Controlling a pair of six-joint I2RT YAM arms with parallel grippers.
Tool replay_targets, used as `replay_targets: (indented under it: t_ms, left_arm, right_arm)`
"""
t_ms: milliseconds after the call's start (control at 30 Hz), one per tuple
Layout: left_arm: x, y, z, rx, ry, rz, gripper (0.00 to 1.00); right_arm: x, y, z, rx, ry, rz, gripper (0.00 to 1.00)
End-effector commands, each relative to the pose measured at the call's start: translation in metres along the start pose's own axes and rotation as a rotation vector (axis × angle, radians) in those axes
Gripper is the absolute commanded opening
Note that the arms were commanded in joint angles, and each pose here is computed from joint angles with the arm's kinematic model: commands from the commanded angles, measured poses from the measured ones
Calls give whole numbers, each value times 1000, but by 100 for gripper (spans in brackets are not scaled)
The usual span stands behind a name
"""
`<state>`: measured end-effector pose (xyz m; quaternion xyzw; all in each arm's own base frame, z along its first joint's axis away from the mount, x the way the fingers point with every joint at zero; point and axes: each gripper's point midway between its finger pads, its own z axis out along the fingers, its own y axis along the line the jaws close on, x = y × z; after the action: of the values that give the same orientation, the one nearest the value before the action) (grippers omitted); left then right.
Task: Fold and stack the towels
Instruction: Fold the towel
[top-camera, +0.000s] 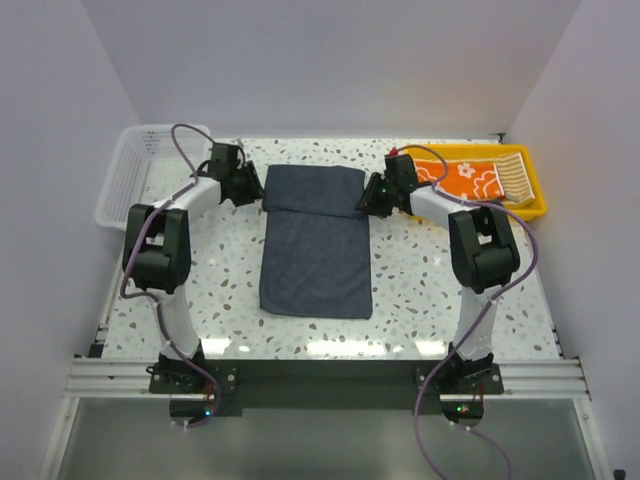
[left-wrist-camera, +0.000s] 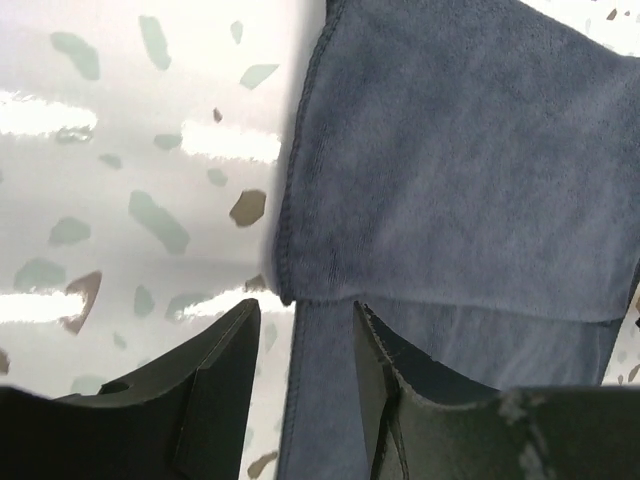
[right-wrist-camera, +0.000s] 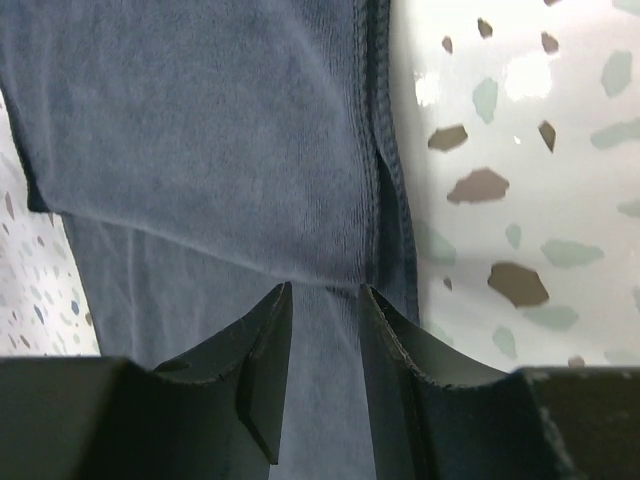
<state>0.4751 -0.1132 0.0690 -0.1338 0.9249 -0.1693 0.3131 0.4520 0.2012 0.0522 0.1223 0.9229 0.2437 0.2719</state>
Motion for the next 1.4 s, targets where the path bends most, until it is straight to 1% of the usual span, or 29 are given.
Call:
replay_targets:
  t_ms: [0, 100, 300, 500, 700, 800, 1000, 1033, 1100, 1133, 1200, 1233, 1300, 1367]
  left_arm:
    - [-30, -21, 12, 80, -65, 37, 47]
    - [-23, -14, 25, 65, -41, 34, 47]
    - [-7, -3, 39, 35, 10, 31, 47]
    - [-1, 6, 42, 0, 26, 37, 48]
    - [4, 12, 43, -25, 43, 46, 48]
    - [10, 11, 43, -18, 60, 45, 44]
    - [18, 5, 42, -9, 78, 61, 34]
    - [21, 5, 42, -9, 85, 61, 26]
    - [22, 4, 41, -1, 89, 59, 20]
    - [20, 3, 41, 0, 85, 60, 14]
    - [20, 2, 39, 3, 85, 61, 10]
    - [19, 1, 38, 6, 83, 62, 5]
    - [16, -2, 35, 13, 74, 63, 0]
    - [12, -5, 32, 23, 66, 63, 0]
  right_arm:
    - [-28, 22, 7, -83, -64, 9, 37]
    - [-26, 20, 15, -86, -57, 19, 37]
    - [-22, 13, 26, -69, -44, 30, 37]
    - [-27, 6, 18, -19, -81, 19, 37]
    - [-33, 6, 10, -6, -105, -1, 38]
    - [-31, 5, 12, -9, -97, -1, 38]
    - [-29, 4, 13, -15, -103, 15, 38]
    - [-28, 5, 13, -14, -100, 16, 38]
    - [-28, 5, 13, -16, -100, 17, 38]
    - [-28, 5, 13, -17, -100, 20, 38]
    - [-28, 4, 14, -12, -99, 19, 38]
    - [-27, 3, 14, -8, -95, 22, 38]
    - [-28, 0, 12, 7, -107, 25, 38]
    - [-28, 0, 10, 6, -112, 26, 38]
